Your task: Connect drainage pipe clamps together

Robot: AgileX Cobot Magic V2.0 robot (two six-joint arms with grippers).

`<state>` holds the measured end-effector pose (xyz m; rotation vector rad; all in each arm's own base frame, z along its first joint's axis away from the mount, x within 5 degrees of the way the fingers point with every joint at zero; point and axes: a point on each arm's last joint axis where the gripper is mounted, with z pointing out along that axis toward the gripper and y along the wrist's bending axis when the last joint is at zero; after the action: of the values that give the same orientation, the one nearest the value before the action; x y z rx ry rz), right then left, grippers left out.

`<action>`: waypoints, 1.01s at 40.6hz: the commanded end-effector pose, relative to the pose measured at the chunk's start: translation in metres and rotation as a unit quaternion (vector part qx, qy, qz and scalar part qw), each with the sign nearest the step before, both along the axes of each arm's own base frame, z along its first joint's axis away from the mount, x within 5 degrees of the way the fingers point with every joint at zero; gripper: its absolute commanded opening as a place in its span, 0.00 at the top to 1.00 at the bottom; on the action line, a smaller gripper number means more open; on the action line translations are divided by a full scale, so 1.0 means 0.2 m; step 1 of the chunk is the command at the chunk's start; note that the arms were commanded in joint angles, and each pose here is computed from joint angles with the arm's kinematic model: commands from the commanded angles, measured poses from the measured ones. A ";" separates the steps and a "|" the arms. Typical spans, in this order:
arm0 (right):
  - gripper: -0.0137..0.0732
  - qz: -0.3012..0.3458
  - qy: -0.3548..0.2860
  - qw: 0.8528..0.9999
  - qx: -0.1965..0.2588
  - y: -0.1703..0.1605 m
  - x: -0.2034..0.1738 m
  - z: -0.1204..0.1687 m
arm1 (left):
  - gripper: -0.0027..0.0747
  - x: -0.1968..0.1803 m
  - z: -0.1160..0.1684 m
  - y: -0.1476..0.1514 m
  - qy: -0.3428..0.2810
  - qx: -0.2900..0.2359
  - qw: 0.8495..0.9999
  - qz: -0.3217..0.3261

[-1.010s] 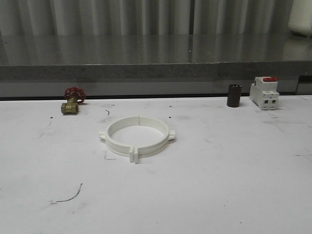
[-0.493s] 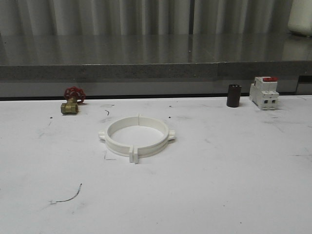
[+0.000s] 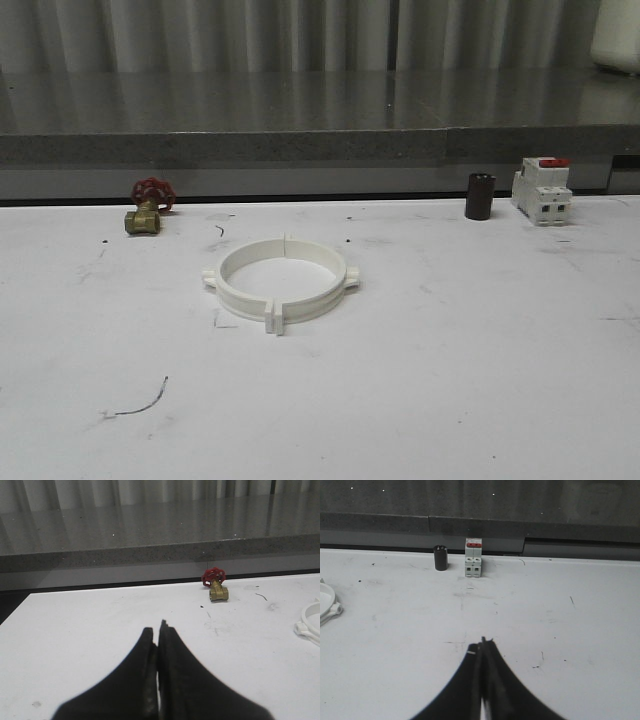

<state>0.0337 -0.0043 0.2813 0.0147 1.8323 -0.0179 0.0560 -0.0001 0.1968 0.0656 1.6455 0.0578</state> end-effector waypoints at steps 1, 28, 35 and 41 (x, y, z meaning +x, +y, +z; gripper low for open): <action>0.97 -0.001 -0.048 0.999 -0.013 0.00 0.01 0.07 | 0.99 -0.01 0.04 0.00 -0.055 -0.007 0.998 0.000; 0.97 0.023 -0.129 0.991 0.025 0.03 0.11 -0.10 | 0.99 -0.01 0.04 0.00 -0.055 -0.007 0.998 0.000; 0.97 0.023 -0.129 0.990 0.046 0.03 0.12 -0.32 | 0.99 -0.01 0.04 0.00 -0.055 -0.007 0.998 0.000; 0.97 0.027 -0.117 0.992 0.033 0.03 0.11 -0.43 | 0.99 -0.01 0.04 0.00 -0.055 -0.007 0.998 0.000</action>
<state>0.0562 0.0032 0.1877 0.0255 1.7099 0.1000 0.0560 -0.0001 0.1969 0.0655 1.6439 0.0578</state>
